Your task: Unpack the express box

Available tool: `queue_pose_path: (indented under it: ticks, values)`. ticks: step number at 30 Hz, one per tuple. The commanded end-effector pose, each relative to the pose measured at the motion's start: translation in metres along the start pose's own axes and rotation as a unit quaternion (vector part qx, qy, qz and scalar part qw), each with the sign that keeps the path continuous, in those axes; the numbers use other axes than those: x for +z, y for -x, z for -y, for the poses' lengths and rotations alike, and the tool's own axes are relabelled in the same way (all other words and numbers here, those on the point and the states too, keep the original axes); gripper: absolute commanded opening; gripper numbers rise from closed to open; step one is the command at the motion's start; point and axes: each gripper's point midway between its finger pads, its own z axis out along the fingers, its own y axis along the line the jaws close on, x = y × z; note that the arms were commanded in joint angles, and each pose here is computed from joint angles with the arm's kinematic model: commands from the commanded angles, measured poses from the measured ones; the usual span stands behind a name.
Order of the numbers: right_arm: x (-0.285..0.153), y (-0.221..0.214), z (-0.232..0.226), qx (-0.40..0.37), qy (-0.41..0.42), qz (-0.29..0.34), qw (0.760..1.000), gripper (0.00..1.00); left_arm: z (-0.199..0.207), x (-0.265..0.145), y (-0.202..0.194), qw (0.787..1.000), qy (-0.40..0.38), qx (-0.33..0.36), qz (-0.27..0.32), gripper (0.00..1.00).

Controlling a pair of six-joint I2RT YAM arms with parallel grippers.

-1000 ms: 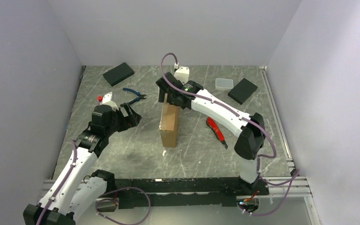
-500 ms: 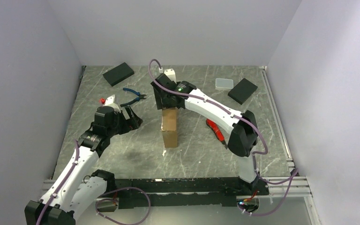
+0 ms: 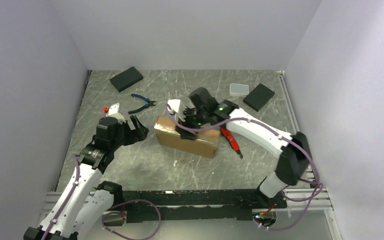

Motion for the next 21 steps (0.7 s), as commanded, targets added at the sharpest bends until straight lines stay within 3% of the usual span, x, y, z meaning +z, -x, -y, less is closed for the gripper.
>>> queue_pose_path:
  ticks: [1, 3, 8, 13, 16, 17, 21]
  values:
    - [-0.018, 0.016, -0.026, -0.274, 0.097, 0.152, 0.945, 0.71, 0.001, -0.01, 0.014, 0.999, 0.001, 0.004, 0.032, 0.91]
    - [-0.015, 0.013, -0.024, -0.311, 0.1, 0.147, 0.934, 0.73, 0.002, -0.01, 0.011, 1.0, -0.004, -0.003, 0.031, 0.91]
    - [-0.007, 0.004, -0.014, -0.287, 0.162, 0.08, 0.941, 0.73, 0.001, -0.011, 0.011, 0.999, -0.001, -0.002, 0.032, 0.91]
    - [-0.005, 0.003, -0.006, -0.283, 0.146, 0.058, 0.946, 0.76, 0.001, -0.016, 0.018, 0.999, 0.001, 0.004, 0.043, 0.91]
    - [-0.012, 0.012, -0.005, -0.293, 0.113, 0.065, 0.947, 0.87, 0.002, -0.017, 0.02, 0.999, -0.001, 0.01, 0.048, 0.91]
    - [-0.014, 0.015, -0.004, -0.296, 0.098, 0.067, 0.948, 0.98, 0.002, -0.017, 0.02, 0.999, 0.0, 0.012, 0.048, 0.91]
    - [-0.035, 0.037, 0.003, -0.313, 0.034, 0.079, 0.946, 1.0, -0.001, -0.016, 0.019, 0.999, 0.005, 0.017, 0.045, 0.92]
